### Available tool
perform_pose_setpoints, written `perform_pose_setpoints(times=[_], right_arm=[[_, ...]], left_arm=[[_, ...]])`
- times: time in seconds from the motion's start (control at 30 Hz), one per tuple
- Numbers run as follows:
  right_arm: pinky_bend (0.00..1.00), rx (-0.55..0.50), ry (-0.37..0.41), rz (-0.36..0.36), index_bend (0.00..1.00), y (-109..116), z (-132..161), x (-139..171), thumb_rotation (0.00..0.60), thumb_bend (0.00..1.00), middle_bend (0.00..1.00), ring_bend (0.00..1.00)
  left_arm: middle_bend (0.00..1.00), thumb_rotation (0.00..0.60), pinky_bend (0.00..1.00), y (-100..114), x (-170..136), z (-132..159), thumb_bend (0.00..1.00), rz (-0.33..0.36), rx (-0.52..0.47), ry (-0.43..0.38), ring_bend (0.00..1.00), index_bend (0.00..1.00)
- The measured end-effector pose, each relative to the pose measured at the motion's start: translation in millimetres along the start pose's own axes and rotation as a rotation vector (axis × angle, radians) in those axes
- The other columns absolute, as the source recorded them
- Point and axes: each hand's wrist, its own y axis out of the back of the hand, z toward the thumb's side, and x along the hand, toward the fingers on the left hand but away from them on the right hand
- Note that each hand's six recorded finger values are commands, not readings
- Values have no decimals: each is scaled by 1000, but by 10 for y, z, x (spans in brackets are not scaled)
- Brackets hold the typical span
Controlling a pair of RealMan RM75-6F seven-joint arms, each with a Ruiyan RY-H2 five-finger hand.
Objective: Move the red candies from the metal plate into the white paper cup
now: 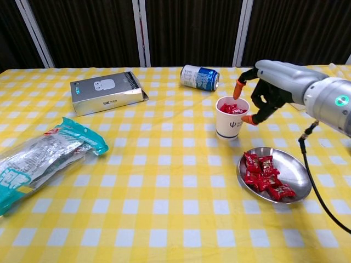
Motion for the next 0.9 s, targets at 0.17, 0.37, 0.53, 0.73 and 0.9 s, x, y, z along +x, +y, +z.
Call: perform_pose_setpoints(times=[0.17,0.37,0.53,0.73,0.9], right_arm=[[950,18,-16,34,387,-160,-209,282,600,298,833,845],[950,15,-40,78,387,-398,-356,466,600,297,833,845],[950,13,-55,98,387,-531,-389,491,600,297,833,845],[950,10,-67,111,387,-610,-409,463,600,292,833,845],[950,17,-74,129,373,-690,-433,434,600,288,833,845]], left_arm=[[0,600,0,5,-7,26,42,7,5,-12,0,0],[0,600,0,3,-20,43,44,16,15,-29,0,0],[0,600,0,3,-27,44,44,22,20,-35,0,0],[0,600,0,3,-22,26,44,22,20,-31,0,0],[0,600,0,4,-23,18,44,21,18,-28,0,0]])
